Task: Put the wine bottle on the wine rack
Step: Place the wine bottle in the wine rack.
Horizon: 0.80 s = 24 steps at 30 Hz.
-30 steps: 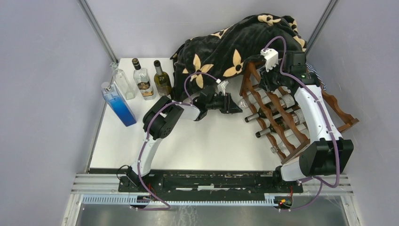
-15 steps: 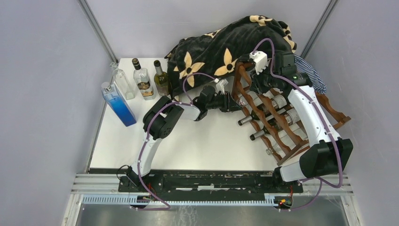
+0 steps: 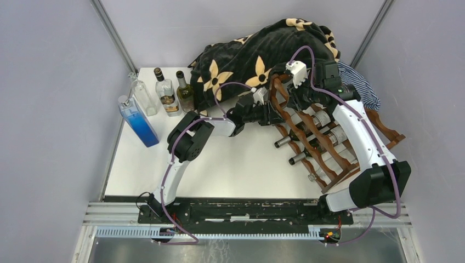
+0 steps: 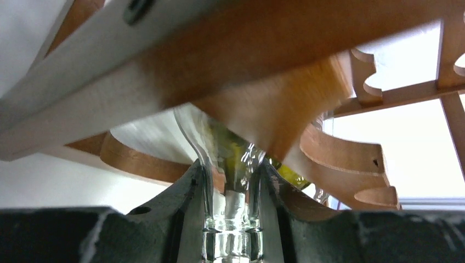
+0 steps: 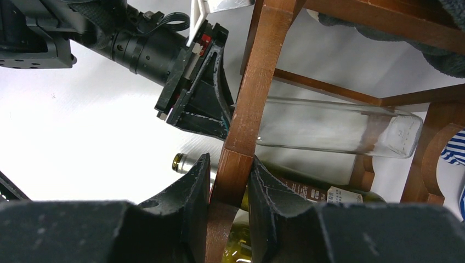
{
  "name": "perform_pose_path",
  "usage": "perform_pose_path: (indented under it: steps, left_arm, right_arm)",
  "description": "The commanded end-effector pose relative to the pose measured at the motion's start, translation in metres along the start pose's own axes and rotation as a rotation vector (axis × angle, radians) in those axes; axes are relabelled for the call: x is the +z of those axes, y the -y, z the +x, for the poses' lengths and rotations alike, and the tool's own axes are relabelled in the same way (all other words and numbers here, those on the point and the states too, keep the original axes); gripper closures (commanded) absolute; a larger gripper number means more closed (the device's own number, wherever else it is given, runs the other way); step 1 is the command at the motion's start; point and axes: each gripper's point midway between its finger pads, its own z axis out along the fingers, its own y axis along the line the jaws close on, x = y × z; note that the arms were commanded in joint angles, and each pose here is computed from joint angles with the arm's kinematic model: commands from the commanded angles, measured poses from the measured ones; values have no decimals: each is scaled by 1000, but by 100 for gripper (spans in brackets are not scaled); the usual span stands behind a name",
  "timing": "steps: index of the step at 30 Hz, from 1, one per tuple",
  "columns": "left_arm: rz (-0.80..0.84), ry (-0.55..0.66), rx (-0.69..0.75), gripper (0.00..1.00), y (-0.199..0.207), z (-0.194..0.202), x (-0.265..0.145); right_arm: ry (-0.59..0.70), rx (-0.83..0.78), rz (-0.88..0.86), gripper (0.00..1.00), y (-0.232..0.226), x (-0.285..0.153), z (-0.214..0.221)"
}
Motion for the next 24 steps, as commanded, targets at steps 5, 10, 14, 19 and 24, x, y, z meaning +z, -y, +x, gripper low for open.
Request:
perform_pose_path:
  steps: [5, 10, 14, 19, 24]
  left_arm:
    - [126, 31, 18, 98, 43, -27, 26]
    - [90, -1, -6, 93, 31, -17, 29]
    - [69, -10, -19, 76, 26, -14, 31]
    - [33, -13, -5, 58, 24, -15, 29]
    - [14, -29, 1, 47, 21, -10, 27]
  right_arm:
    - [141, -54, -218, 94, -52, -3, -42]
    - [140, -54, -221, 94, -53, -2, -41]
    - [140, -52, -219, 93, -53, -2, -41]
    - [142, -56, -220, 92, -53, -2, -42]
    - [141, -56, -219, 92, -53, -2, -41]
